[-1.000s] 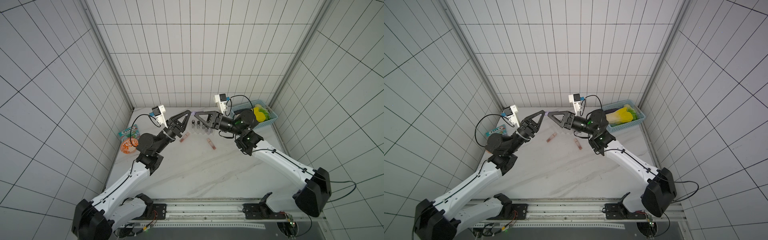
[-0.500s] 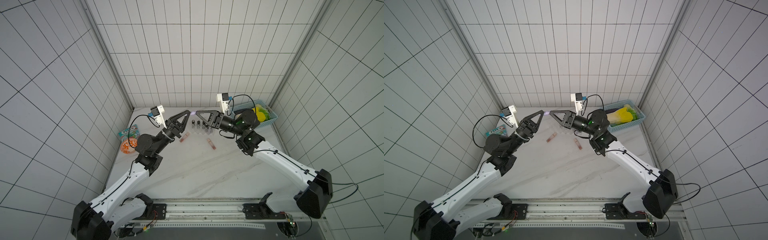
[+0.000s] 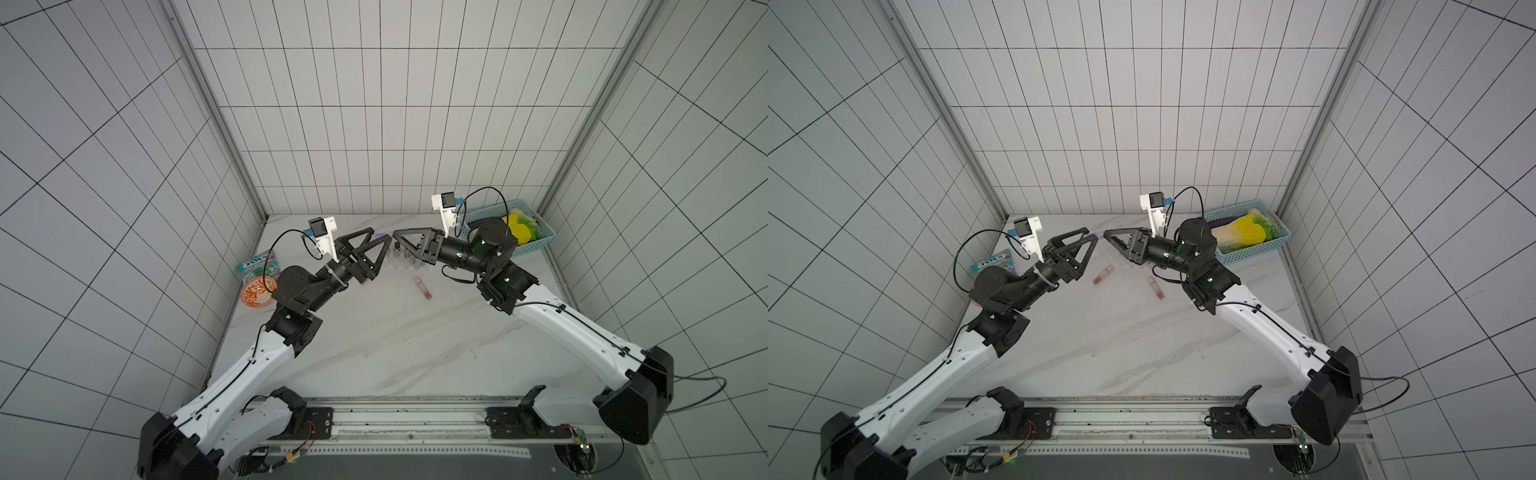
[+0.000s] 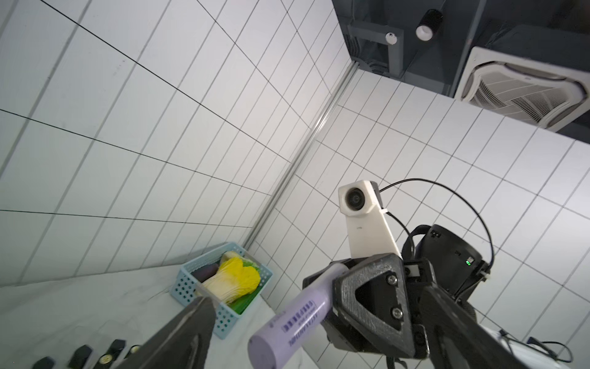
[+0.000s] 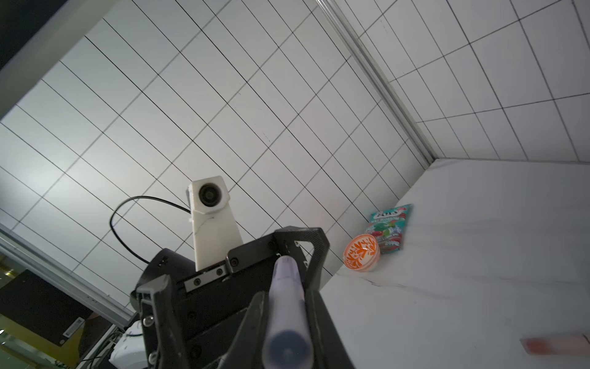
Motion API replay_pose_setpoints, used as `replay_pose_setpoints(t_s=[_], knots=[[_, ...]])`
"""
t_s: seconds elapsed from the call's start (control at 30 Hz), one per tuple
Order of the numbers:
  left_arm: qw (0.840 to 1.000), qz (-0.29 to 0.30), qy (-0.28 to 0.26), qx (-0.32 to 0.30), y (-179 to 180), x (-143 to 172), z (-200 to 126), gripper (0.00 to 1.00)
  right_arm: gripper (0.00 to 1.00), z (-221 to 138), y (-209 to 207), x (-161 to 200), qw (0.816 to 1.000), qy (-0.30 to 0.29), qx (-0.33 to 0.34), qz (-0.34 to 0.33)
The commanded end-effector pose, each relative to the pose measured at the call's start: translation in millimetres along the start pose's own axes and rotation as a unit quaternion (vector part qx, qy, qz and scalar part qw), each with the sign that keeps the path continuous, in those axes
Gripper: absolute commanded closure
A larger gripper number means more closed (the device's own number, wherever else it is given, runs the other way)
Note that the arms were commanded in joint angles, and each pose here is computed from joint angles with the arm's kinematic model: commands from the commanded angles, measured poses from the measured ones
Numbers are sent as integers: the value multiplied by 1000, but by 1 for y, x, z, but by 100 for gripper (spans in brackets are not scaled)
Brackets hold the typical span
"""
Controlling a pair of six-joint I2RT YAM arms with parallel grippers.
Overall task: Arrange the lipsticks in the organizer
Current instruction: Pick up the lipstick at the center of the board, then place the lipstick in the storage box.
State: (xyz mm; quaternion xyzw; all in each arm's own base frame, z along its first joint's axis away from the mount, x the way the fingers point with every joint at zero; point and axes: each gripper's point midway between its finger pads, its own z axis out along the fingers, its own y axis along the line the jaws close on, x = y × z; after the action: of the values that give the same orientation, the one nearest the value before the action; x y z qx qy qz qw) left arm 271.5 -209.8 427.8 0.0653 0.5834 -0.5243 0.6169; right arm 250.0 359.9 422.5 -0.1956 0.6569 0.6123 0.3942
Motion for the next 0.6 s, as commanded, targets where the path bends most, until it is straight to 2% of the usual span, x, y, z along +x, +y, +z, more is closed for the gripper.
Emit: replay_pose_setpoints(t_s=[0.0,0.1,0.17,0.3,0.4,0.57], knots=[[990,71,7,-120,33,0,-28,1,89,-22,-31,-14,992,15,108,-69],[969,125,6,-212,70,8,-51,2,89,-33,-93,-5,964,70,235,-106],[956,142,20,-256,96,18,-60,4,89,-39,-133,0,934,108,313,-137],[949,112,48,-291,136,36,-62,5,89,-40,-193,7,883,165,403,-178],[948,103,64,-294,147,45,-58,5,89,-32,-228,13,866,190,424,-183],[946,107,73,-298,152,48,-57,5,89,-16,-274,29,854,226,437,-172]])
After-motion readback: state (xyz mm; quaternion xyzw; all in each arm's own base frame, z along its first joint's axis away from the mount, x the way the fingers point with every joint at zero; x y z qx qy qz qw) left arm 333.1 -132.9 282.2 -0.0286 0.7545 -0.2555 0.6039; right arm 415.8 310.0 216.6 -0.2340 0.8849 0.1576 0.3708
